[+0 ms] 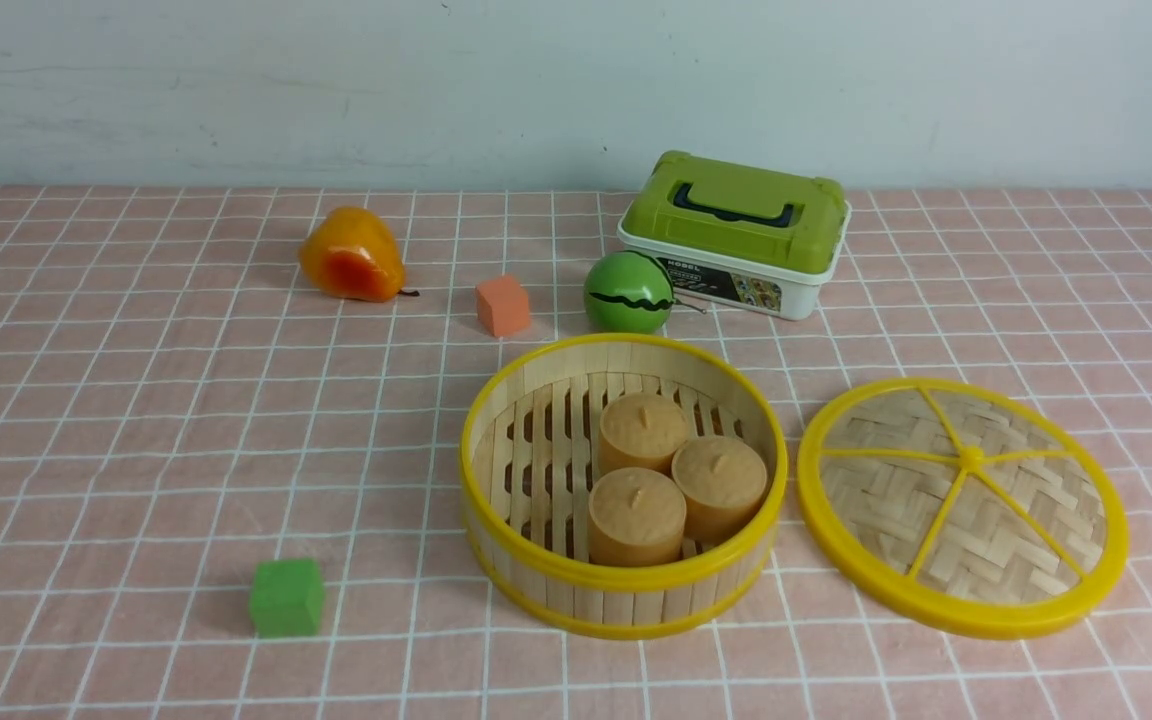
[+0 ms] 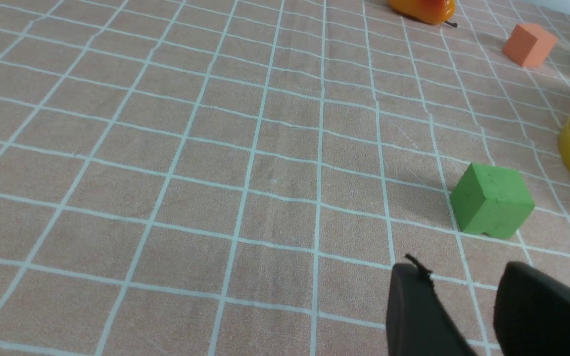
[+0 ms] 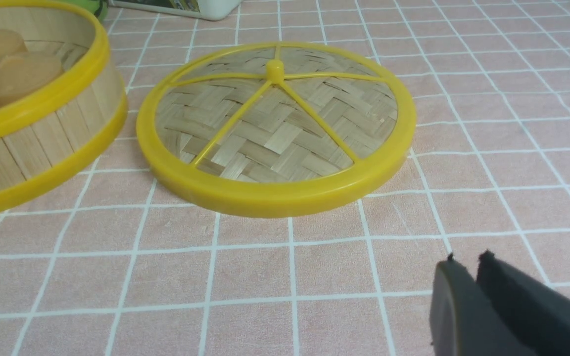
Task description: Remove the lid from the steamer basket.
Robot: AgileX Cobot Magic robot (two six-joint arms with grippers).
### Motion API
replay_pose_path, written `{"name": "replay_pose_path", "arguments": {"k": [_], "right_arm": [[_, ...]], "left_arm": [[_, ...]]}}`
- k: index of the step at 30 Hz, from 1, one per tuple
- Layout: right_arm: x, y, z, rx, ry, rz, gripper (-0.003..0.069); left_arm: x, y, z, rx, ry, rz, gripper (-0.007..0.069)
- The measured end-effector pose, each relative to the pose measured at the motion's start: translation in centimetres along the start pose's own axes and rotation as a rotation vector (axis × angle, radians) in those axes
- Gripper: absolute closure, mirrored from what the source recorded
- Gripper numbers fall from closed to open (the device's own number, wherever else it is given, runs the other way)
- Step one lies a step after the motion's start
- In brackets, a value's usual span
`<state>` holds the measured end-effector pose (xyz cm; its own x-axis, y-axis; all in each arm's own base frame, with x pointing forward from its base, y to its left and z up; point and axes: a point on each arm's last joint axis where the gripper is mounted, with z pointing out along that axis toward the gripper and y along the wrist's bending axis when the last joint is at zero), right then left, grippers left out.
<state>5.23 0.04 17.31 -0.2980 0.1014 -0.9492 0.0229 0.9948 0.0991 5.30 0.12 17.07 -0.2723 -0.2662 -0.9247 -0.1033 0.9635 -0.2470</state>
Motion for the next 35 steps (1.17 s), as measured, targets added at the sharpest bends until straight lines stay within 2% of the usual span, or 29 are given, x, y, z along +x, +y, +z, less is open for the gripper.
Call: {"name": "replay_pose_path", "arguments": {"k": [35], "right_arm": [[0.00,0.00,0.00,0.000,0.000,0.000,0.0572]], "left_arm": [[0.00,0.00,0.00,0.000,0.000,0.000,0.0386]]}}
